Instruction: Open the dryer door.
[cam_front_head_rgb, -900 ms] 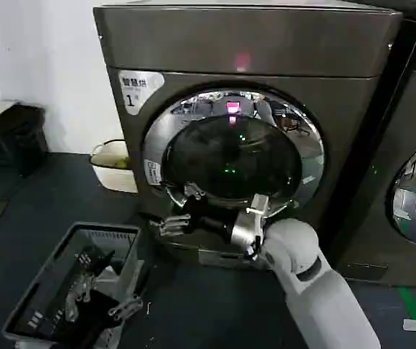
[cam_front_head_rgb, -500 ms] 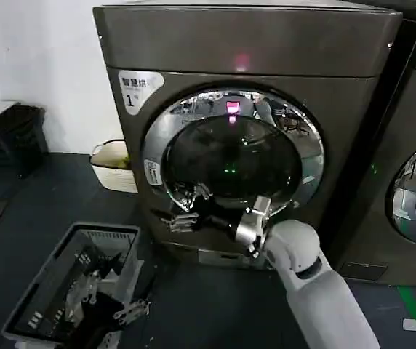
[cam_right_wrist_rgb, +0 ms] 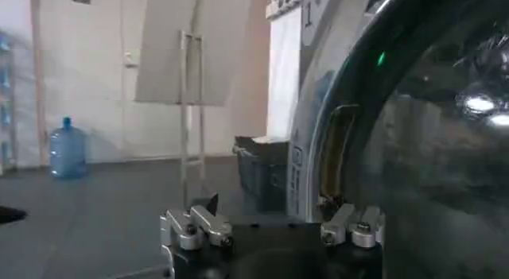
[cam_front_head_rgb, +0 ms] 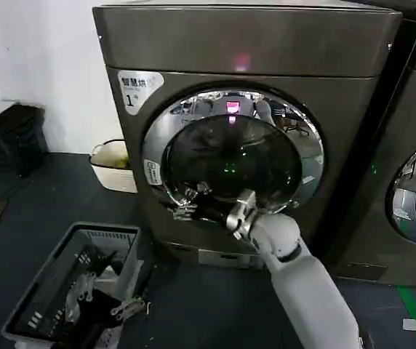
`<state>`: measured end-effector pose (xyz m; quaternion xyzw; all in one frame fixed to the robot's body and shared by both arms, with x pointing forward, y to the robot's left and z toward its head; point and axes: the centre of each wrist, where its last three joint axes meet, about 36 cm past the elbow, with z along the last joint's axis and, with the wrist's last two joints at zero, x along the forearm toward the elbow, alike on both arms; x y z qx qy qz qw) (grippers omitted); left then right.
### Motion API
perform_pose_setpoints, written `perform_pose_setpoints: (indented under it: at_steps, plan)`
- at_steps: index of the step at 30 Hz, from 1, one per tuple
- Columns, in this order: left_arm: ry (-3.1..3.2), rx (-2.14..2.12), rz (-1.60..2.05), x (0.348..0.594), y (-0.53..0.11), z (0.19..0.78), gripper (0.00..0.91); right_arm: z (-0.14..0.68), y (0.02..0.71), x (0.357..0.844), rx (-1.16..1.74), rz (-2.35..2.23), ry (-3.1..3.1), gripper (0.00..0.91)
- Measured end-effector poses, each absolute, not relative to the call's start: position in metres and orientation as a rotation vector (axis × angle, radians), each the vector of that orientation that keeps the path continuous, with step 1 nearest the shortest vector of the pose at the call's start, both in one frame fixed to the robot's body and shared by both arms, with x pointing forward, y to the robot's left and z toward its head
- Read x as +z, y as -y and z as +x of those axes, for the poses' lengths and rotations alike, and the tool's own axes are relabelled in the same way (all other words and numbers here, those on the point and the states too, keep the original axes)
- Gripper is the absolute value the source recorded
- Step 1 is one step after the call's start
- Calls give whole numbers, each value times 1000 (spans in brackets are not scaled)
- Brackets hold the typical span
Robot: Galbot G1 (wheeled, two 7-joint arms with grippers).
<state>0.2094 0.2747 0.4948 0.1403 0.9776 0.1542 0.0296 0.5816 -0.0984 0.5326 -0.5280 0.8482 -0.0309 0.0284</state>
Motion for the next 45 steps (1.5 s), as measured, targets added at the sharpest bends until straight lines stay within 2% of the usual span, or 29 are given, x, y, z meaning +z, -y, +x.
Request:
perform_pose_setpoints:
  at_steps: [32, 45]
  plan:
    - [-3109, 429, 442, 512, -270, 203, 907, 631, 66, 521, -100, -1702, -2628, 907]
    - [-3122, 294, 405, 518, -273, 209, 907, 627, 75, 517, -62, -1980, -2432, 907]
